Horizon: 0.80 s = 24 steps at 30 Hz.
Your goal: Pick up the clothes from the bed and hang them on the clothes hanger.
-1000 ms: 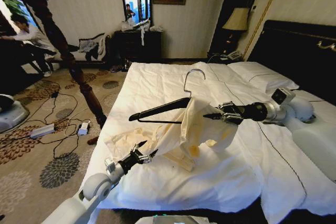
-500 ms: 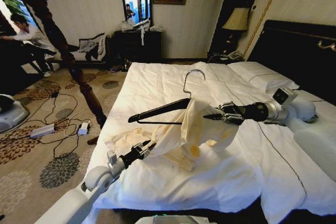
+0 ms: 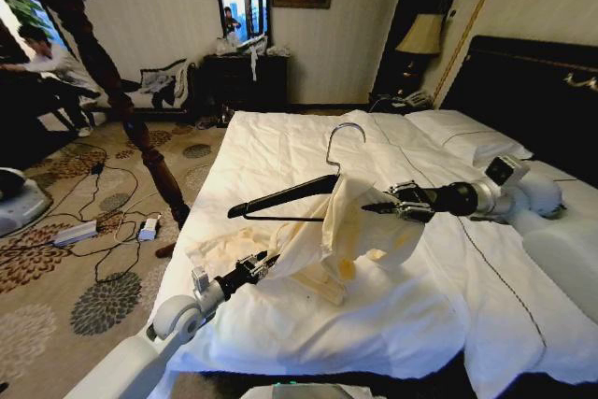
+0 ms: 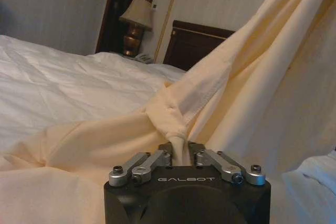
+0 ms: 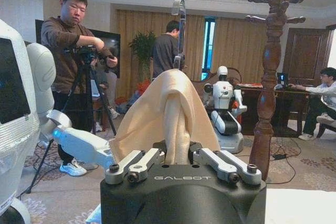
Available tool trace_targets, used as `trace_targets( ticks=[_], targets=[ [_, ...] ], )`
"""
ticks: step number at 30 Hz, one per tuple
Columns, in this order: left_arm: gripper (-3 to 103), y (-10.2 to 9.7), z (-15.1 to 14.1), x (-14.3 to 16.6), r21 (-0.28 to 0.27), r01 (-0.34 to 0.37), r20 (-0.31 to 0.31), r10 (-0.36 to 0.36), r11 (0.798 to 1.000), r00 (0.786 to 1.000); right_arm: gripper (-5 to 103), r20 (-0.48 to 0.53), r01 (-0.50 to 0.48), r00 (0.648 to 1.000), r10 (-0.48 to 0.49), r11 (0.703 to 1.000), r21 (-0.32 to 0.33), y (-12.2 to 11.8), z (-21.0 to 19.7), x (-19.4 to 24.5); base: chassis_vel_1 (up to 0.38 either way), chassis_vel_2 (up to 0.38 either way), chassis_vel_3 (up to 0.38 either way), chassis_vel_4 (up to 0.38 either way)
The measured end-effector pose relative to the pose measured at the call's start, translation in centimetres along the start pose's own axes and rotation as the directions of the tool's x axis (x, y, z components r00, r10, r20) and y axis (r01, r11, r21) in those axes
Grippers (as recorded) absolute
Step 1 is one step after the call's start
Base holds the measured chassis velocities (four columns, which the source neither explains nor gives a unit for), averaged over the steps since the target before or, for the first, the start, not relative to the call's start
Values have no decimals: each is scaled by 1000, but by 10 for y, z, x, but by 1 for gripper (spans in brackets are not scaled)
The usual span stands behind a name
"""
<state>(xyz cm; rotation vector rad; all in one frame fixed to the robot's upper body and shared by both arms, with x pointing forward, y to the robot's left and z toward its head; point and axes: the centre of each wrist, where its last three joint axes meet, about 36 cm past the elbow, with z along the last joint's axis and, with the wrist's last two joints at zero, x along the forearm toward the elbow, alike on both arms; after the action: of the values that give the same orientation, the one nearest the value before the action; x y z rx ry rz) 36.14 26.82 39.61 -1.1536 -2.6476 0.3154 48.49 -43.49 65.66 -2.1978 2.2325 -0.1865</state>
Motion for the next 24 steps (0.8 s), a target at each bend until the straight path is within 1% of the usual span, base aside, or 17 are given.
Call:
trace_targets(
  ticks=[1,4,5,8,10,11,12,13,14,15,16,17,18,19,21,22,24],
  targets=[
    [21,0,0,0,0,0,0,0,1000,1000,16,0,0,1000,0,1000,0,0,0,0,0,0,0,0],
    [5,1,-4,4,17,5,20,-5,1000,1000,16,1,-13,1000,13,1000,-2,-1,2,3,0,0,0,0],
    [2,2,-7,7,26,9,32,-10,1000,999,16,3,-22,1000,22,1000,-3,-1,3,5,0,0,0,0],
    [0,5,-13,9,36,18,54,-20,999,998,16,7,-39,999,39,999,-3,-2,6,8,0,0,0,0],
    [0,15,-33,12,57,42,117,-49,997,992,16,24,-81,996,81,997,-3,-3,11,10,0,0,0,0],
    [0,15,-33,12,57,42,117,-49,997,992,16,24,-81,996,81,997,-3,-3,11,10,0,0,0,0],
    [0,19,-41,11,68,50,144,-59,996,988,16,34,-91,995,91,996,-4,-3,12,10,0,0,0,0],
    [0,25,-56,11,86,60,187,-75,995,979,16,49,-107,993,107,994,-7,-3,15,8,0,0,0,0],
    [0,28,-62,11,90,63,202,-80,994,976,16,54,-111,992,112,994,-8,-3,16,7,0,0,0,0],
    [0,36,-84,10,111,70,258,-96,991,961,16,80,-123,989,123,992,-12,-1,19,1,0,0,0,0],
    [0,40,-94,9,118,70,281,-101,991,954,16,90,-123,988,124,992,-13,0,19,-2,0,0,0,0],
    [0,40,-94,9,118,70,281,-101,991,954,16,90,-123,988,124,992,-13,0,19,-2,0,0,0,0],
    [0,47,-115,8,127,68,320,-105,990,942,16,102,-119,988,119,993,-12,3,20,-7,0,0,0,0],
    [0,50,-124,8,127,65,334,-105,990,937,16,106,-116,988,117,993,-11,4,19,-9,0,0,0,0],
    [0,59,-160,7,123,46,373,-90,991,924,16,120,-114,986,113,994,-4,8,19,-19,0,0,0,0],
    [0,59,-170,7,119,39,380,-82,992,921,16,126,-117,985,117,993,-4,9,18,-21,0,0,0,0],
    [0,60,-176,6,115,34,384,-77,993,920,16,127,-119,985,119,993,-4,9,18,-22,0,0,0,0]
  ],
)
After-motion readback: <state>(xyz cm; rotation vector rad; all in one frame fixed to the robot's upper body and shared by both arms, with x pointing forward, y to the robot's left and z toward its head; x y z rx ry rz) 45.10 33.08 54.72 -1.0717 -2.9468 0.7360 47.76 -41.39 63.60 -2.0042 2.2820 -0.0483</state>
